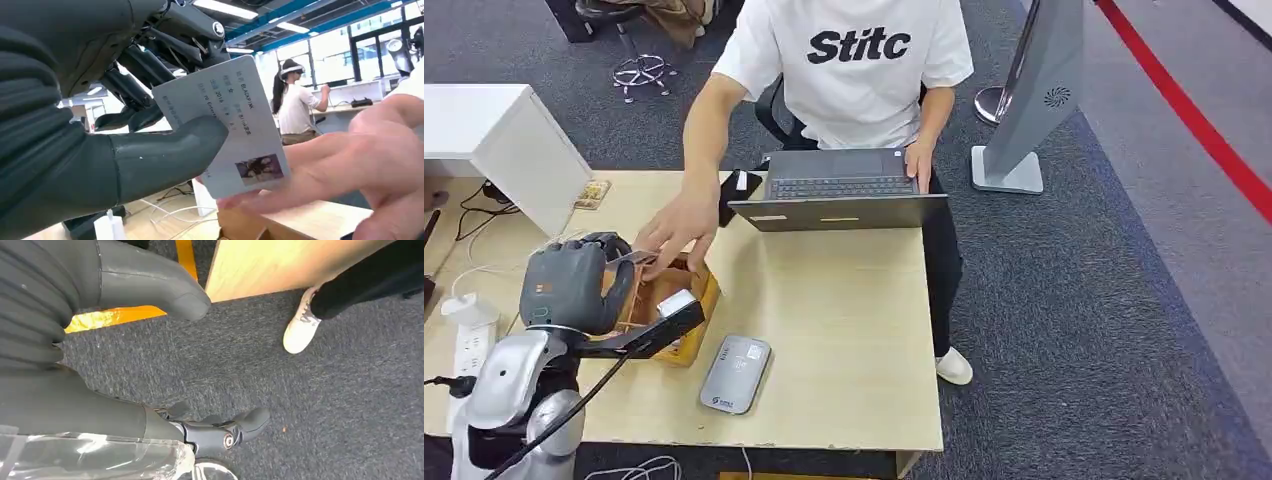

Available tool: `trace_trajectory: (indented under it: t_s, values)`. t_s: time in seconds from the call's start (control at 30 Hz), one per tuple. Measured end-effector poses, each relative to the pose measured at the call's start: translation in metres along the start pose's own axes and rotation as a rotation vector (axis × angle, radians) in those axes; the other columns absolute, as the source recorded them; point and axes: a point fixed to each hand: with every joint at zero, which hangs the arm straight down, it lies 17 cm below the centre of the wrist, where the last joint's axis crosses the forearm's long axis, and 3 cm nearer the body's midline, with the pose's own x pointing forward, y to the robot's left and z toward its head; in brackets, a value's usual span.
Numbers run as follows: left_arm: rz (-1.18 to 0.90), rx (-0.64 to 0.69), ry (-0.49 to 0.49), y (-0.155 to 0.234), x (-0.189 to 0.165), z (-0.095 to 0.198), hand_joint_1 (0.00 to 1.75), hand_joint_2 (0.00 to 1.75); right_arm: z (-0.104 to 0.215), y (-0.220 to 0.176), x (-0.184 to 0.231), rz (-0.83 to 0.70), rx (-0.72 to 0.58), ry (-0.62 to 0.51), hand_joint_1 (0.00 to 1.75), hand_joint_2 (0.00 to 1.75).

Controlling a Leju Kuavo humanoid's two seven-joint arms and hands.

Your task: Pass the card to the sensor for recognition and then transmit it.

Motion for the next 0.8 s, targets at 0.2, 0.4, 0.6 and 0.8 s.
trace_trajectory:
  t_s: [0.2, 0.4, 0.6, 0.8]
  values:
    - [-0.010, -0.003, -0.006, -0.001, -0.001, 0.000, 1.75, 1.75, 0.000, -0.001, 0.001, -0.002, -0.001, -0.002, 0.00, 1.75]
    - [-0.013, 0.004, -0.012, 0.000, -0.001, 0.000, 0.00, 1.75, 0.000, -0.002, 0.001, -0.003, -0.004, -0.004, 0.00, 1.75]
    - [0.040, 0.013, -0.069, 0.002, 0.011, 0.002, 0.00, 1.75, 0.001, -0.004, 0.002, -0.006, -0.014, -0.008, 0.00, 1.75]
    - [0.100, -0.014, -0.167, -0.006, 0.026, 0.023, 0.00, 1.75, 0.002, -0.008, 0.001, -0.010, -0.021, -0.008, 0.00, 1.75]
